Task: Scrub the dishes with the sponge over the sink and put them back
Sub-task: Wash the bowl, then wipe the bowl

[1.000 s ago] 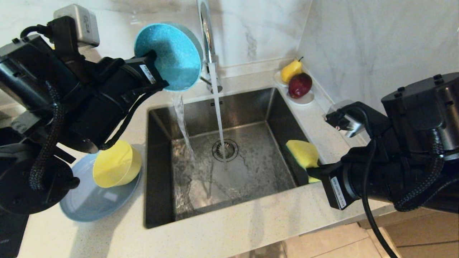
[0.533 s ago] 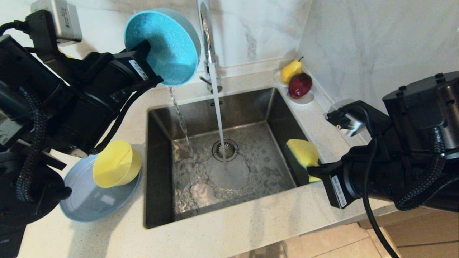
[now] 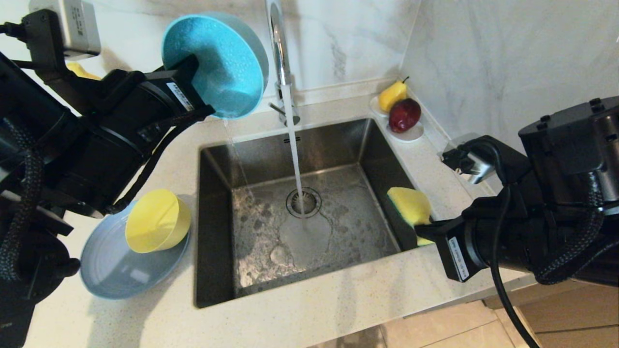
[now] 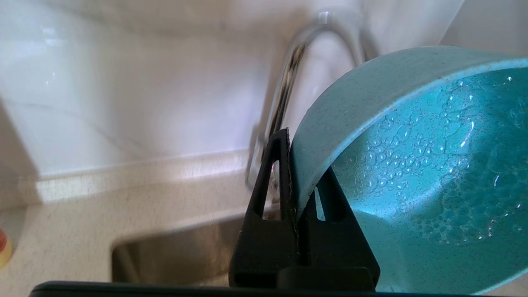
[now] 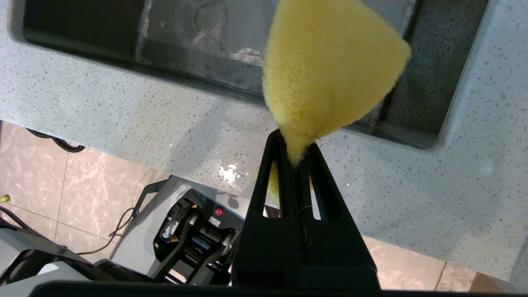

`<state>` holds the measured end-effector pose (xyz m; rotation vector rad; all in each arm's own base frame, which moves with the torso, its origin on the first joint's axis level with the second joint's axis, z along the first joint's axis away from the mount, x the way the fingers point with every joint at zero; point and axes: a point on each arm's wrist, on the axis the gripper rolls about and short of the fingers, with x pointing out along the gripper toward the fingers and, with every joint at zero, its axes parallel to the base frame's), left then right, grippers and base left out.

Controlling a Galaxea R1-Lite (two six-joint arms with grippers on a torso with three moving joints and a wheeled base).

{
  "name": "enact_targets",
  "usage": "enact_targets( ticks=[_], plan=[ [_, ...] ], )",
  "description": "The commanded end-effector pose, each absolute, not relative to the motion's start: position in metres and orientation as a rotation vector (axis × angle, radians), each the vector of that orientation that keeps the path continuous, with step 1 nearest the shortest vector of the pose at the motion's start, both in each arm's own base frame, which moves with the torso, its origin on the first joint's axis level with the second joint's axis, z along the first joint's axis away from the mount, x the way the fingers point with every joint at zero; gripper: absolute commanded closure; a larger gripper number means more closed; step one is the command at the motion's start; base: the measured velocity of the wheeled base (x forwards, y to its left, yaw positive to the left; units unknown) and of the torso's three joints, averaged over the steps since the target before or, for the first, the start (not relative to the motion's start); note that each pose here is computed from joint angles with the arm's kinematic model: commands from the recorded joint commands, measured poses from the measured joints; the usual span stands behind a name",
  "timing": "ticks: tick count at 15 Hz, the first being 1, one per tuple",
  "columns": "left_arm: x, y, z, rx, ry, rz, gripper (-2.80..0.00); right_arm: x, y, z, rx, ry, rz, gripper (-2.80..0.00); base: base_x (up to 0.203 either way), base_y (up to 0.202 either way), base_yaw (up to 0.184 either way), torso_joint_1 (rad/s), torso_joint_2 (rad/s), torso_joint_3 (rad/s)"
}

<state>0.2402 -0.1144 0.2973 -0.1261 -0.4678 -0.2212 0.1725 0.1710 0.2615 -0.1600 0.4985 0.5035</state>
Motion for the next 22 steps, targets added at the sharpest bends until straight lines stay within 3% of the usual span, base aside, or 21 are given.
enact_targets(
  ticks=[1, 3, 7, 9, 14, 22],
  plan=[
    [0.239, -0.114, 0.299, -0.129, -0.474, -0.218, 0.0, 0.172, 0.171, 0.262, -0.16, 0.499, 0.502, 0.0, 0.0, 0.0, 0.0, 0.0, 0.0, 0.0],
    [0.235, -0.113, 0.298, -0.129, -0.414, -0.266, 0.0, 0.165, 0.165, 0.271, -0.136, 0.474, 0.535, 0.0, 0.0, 0.0, 0.0, 0.0, 0.0, 0.0],
    [0.217, -0.107, 0.263, -0.011, 0.19, -0.408, 0.0, 0.158, 0.16, 0.289, -0.092, 0.452, 0.625, 0.0, 0.0, 0.0, 0.0, 0.0, 0.0, 0.0],
    [0.209, -0.104, 0.258, -0.032, 0.347, -0.431, 0.0, 0.156, 0.16, 0.298, -0.051, 0.451, 0.646, 0.0, 0.0, 0.0, 0.0, 0.0, 0.0, 0.0],
    [0.217, -0.129, 0.236, -0.129, 0.522, -0.458, 0.0, 0.156, 0.163, 0.334, 0.069, 0.455, 0.728, 0.0, 0.0, 0.0, 0.0, 0.0, 0.0, 0.0],
    [0.244, -0.17, 0.227, -0.301, 0.609, -0.46, 0.0, 0.17, 0.195, 0.335, 0.068, 0.505, 0.785, 0.0, 0.0, 0.0, 0.0, 0.0, 0.0, 0.0]
  ],
)
